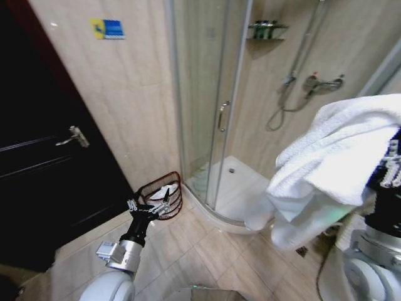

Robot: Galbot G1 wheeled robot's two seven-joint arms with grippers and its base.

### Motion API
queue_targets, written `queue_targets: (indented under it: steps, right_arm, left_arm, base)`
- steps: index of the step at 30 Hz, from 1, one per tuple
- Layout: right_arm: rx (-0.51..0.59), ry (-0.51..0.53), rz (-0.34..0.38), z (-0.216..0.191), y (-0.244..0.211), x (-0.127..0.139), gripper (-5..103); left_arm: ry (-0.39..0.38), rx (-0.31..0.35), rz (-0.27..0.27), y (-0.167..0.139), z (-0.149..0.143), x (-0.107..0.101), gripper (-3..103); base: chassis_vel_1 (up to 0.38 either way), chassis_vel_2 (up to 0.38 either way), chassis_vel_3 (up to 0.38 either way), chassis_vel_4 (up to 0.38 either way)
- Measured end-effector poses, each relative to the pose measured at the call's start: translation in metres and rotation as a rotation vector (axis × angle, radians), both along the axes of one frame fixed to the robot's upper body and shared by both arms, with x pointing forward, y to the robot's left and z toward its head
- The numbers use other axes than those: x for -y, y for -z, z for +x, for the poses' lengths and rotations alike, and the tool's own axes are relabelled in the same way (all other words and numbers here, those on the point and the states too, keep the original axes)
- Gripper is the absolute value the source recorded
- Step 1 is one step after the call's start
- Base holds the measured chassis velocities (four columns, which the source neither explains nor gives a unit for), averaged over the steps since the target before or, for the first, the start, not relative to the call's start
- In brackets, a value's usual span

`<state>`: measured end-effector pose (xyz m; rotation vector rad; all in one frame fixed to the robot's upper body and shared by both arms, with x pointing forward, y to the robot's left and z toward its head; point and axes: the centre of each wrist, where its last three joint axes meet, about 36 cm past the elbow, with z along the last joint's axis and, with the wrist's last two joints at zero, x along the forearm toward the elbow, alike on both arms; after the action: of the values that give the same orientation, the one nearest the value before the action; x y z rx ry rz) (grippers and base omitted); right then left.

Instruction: Discard the used towel into the hamper.

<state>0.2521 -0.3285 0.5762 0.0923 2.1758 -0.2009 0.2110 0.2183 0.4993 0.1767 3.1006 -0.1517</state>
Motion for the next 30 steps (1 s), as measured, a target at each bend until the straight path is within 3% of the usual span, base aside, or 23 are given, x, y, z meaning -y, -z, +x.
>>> queue_targets:
  steps: [30]
  right_arm:
    - [0.011,0.007,-0.021,0.0001,-0.0008,0.0006,13]
  left_arm:
    - [0.000,0.000,0.000,0.0000,0.0000,0.0000,100]
  base:
    - [0.114,0.118,0.117,0.116]
